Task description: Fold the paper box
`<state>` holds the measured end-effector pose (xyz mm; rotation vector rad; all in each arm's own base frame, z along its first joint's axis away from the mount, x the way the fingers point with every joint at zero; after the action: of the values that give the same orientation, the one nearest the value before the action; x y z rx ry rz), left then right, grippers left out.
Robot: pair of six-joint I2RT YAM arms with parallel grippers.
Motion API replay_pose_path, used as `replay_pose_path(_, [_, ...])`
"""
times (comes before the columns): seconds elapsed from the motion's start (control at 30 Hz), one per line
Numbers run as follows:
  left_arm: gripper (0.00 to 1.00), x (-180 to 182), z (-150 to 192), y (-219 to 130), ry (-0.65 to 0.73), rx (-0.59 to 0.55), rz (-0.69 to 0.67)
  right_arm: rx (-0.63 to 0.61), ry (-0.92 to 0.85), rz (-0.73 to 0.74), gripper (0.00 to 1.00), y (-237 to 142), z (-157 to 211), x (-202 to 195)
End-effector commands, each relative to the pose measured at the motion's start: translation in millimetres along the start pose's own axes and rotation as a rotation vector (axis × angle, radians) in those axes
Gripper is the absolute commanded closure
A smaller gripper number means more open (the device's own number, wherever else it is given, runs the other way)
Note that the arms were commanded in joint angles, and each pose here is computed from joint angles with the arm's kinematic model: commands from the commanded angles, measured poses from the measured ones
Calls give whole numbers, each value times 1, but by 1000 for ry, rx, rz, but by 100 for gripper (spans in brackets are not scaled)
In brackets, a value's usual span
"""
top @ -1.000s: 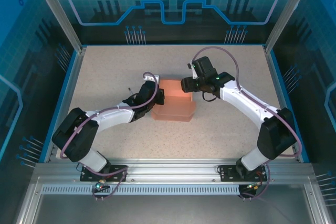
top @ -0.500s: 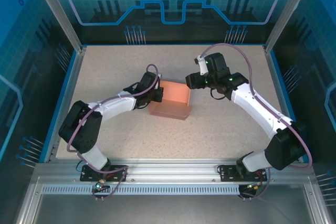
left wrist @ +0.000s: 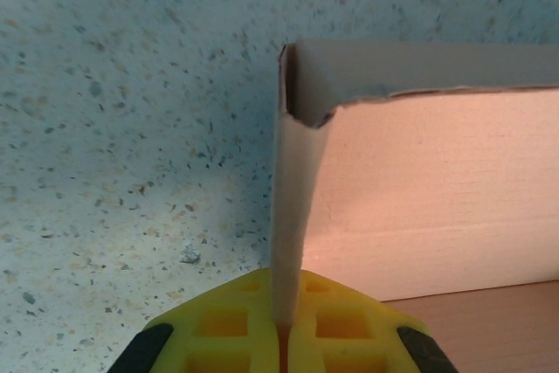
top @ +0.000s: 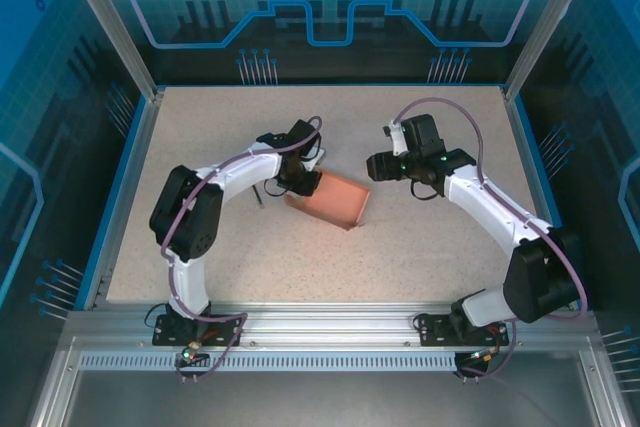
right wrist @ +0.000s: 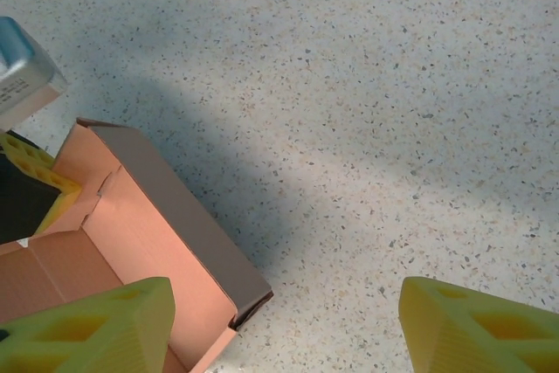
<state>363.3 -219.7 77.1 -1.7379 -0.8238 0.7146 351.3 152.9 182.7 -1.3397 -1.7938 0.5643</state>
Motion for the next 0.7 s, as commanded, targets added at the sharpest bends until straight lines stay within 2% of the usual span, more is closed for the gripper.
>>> replay_pose_path(0.0, [96,-4,13,2,29,122,51,-12,2,-2,30,1,0,-7])
replay_pose_path(0.5, [95,-18,8,52,125,310,-3,8,21,1,30,11,11,-16])
replay_pose_path(0.67, [94,-25,17,70,200,386,-47,13,25,1,30,14,14,-18])
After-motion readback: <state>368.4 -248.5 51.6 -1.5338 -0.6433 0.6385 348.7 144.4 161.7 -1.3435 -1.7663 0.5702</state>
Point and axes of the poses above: each hand's point on the last joint's axis, 136 mm out from that joint toward the fingers, its own y axis out along the fingers, its own x axis along the line the jaws close on, z = x × y, the point moved 2 cm from there along -y, back along the fingers, and after that the axes turned 14 degrees about y, right-handed, at the moved point
